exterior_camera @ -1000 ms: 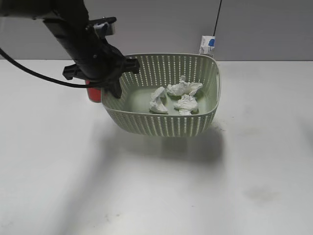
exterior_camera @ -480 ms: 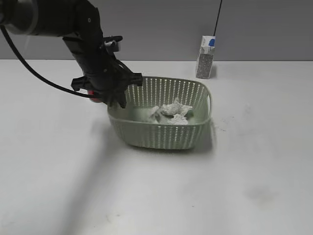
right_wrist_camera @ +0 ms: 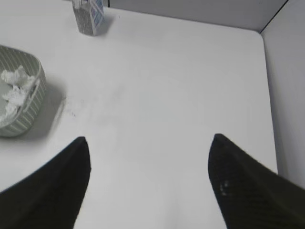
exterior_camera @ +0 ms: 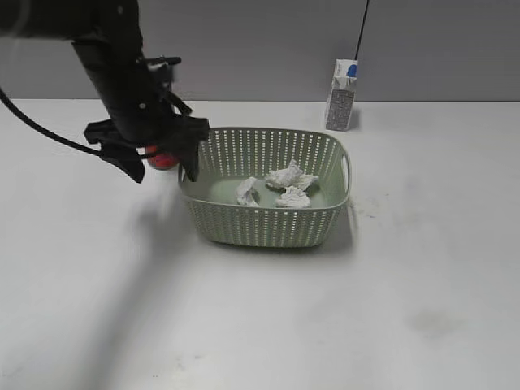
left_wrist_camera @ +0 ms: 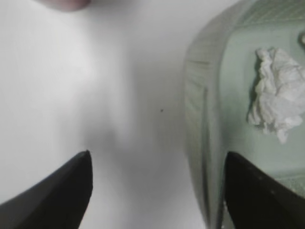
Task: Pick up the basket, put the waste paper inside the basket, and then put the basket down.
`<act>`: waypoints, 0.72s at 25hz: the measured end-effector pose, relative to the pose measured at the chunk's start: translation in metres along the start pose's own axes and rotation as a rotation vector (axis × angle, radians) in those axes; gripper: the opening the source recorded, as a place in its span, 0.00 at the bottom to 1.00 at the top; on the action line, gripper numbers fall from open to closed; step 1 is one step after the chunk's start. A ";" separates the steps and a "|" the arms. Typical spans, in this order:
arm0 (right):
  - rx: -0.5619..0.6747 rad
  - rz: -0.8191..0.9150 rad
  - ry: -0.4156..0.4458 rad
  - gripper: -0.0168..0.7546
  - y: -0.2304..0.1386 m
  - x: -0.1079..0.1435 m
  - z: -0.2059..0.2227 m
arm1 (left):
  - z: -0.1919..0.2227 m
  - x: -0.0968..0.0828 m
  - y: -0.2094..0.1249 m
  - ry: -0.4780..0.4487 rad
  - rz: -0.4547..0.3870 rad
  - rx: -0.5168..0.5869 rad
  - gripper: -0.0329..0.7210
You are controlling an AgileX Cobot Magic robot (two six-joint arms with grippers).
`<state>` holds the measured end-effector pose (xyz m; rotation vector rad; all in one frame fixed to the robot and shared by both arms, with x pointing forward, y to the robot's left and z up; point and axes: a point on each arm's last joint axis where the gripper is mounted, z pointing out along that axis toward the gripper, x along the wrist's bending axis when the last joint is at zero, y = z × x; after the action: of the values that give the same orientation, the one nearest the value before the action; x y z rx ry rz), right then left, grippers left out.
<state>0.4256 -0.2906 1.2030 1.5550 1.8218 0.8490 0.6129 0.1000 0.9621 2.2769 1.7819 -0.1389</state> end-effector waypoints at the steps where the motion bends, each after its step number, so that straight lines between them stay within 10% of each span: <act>1: 0.011 -0.001 0.001 0.77 -0.009 0.001 -0.001 | -0.008 0.005 0.000 0.001 0.000 -0.006 0.91; 12: 0.102 0.059 0.046 0.77 -0.138 0.019 0.003 | -0.130 0.097 -0.019 0.065 -0.043 -0.114 0.86; 18: 0.061 0.061 0.041 0.77 -0.191 0.026 -0.002 | -0.181 0.118 -0.049 0.118 -0.044 -0.219 0.81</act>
<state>0.3035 -0.2870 1.0536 1.6495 1.8533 0.8669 0.5811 0.2672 1.1041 2.1307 1.8056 0.1778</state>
